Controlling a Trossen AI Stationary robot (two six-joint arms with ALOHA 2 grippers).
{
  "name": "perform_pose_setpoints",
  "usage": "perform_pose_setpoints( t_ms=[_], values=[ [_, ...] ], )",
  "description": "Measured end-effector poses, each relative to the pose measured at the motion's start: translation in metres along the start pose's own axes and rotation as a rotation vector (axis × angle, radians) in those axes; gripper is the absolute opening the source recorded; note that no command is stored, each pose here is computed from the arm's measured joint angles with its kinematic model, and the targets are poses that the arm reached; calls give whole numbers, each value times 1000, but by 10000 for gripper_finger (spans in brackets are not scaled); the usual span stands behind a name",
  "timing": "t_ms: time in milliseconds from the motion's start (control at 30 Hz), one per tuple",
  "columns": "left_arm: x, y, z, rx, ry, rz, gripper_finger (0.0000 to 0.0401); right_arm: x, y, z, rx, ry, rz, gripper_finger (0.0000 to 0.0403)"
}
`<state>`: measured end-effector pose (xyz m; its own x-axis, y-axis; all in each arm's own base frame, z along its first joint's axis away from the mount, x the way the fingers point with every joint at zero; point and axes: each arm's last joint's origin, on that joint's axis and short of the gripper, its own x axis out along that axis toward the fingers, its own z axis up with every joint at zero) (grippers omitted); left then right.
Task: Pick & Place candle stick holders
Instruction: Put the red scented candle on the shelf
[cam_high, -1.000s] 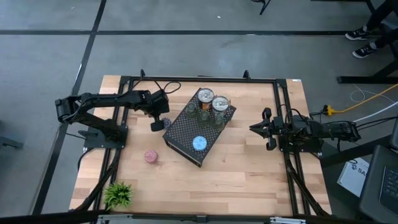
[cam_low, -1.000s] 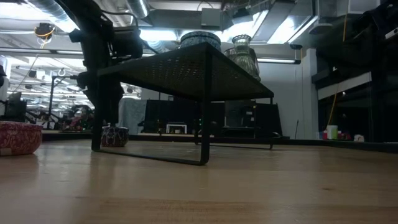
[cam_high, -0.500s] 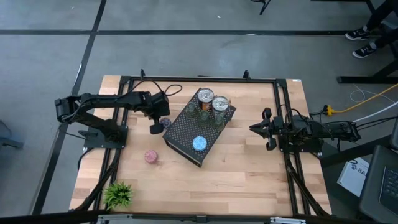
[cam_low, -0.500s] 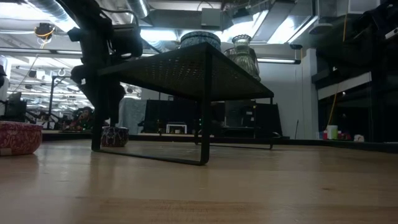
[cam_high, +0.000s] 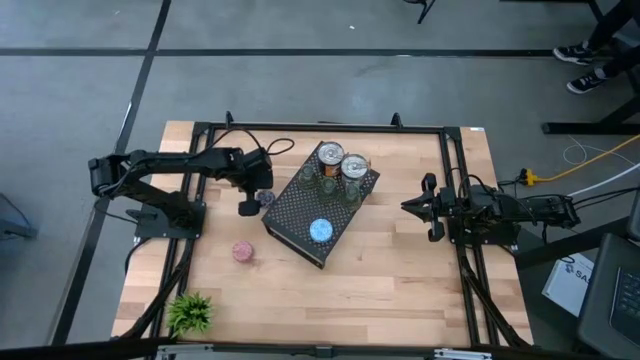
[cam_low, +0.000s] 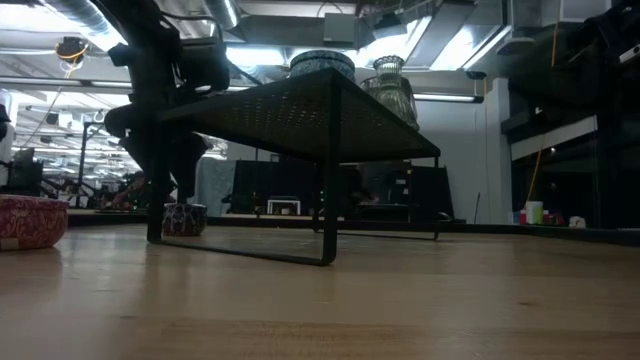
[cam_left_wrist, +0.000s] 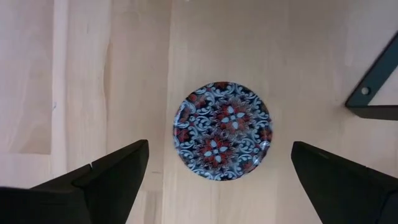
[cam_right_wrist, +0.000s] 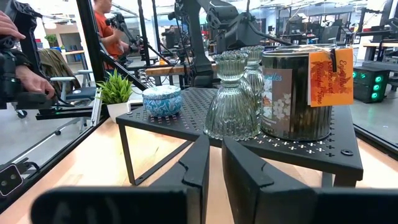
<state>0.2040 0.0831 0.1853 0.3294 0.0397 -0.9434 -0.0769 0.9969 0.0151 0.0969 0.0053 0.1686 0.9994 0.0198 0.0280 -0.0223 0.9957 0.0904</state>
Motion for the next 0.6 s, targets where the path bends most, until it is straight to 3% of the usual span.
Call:
perform_pose_setpoints(
  t_ms=[600],
  values=[
    [15, -14, -7, 80, 8, 33, 392, 0, 0, 0, 0, 0, 0, 48]
  ],
)
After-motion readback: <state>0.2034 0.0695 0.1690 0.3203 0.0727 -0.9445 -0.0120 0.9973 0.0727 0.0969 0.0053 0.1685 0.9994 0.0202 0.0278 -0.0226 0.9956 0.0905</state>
